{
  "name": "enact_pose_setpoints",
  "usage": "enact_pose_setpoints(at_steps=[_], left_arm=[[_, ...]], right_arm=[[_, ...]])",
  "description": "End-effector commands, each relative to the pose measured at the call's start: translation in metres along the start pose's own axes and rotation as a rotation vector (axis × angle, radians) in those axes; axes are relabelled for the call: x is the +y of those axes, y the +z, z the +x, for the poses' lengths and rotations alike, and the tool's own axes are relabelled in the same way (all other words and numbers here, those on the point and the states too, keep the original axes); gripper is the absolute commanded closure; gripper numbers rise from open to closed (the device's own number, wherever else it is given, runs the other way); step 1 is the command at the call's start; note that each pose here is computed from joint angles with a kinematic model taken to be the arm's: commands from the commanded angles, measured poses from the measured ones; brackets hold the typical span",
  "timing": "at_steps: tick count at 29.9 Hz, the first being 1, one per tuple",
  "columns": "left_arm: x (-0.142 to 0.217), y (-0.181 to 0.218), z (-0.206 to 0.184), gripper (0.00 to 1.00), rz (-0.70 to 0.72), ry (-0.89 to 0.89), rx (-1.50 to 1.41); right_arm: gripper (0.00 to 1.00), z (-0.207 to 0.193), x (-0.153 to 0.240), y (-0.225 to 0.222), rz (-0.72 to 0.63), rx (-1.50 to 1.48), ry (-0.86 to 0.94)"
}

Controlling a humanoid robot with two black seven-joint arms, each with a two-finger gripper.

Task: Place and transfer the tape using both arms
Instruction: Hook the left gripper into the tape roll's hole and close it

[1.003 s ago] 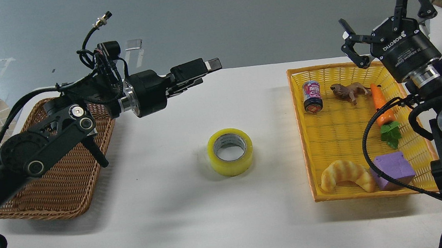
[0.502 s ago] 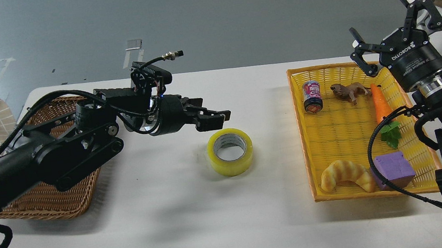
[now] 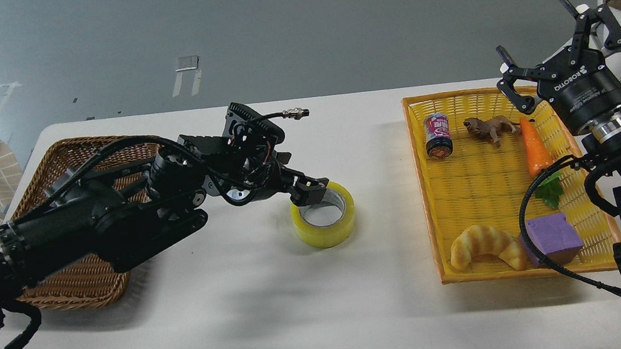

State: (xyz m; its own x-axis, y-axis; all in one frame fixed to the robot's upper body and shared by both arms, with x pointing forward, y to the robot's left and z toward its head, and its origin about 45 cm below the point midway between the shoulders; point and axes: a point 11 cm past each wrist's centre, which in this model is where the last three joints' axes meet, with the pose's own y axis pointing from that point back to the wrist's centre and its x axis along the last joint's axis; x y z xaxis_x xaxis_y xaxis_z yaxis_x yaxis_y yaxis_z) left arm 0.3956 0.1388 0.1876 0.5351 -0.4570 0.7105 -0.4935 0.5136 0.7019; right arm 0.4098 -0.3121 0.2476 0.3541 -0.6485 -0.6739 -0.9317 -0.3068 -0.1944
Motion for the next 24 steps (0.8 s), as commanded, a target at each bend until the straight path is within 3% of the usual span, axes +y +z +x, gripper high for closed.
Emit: enact_pose_setpoints(at_steps=[1, 6, 24], left_arm=[[-0.001, -0.008, -0.004, 0.11, 0.021, -0.012, 0.016], [-0.004, -0.013, -0.011, 0.15, 0.023, -0.027, 0.044], [-0.013, 0.0, -0.022, 0.15, -0.001, -0.062, 0.031]], right_arm=[[0.0, 0.0, 0.0, 0.0, 0.0, 0.0, 0.0], [0.0, 0.0, 0.0, 0.0, 0.0, 0.0, 0.0], [0.0, 0.003, 0.003, 0.002, -0.005, -0.002, 0.008]])
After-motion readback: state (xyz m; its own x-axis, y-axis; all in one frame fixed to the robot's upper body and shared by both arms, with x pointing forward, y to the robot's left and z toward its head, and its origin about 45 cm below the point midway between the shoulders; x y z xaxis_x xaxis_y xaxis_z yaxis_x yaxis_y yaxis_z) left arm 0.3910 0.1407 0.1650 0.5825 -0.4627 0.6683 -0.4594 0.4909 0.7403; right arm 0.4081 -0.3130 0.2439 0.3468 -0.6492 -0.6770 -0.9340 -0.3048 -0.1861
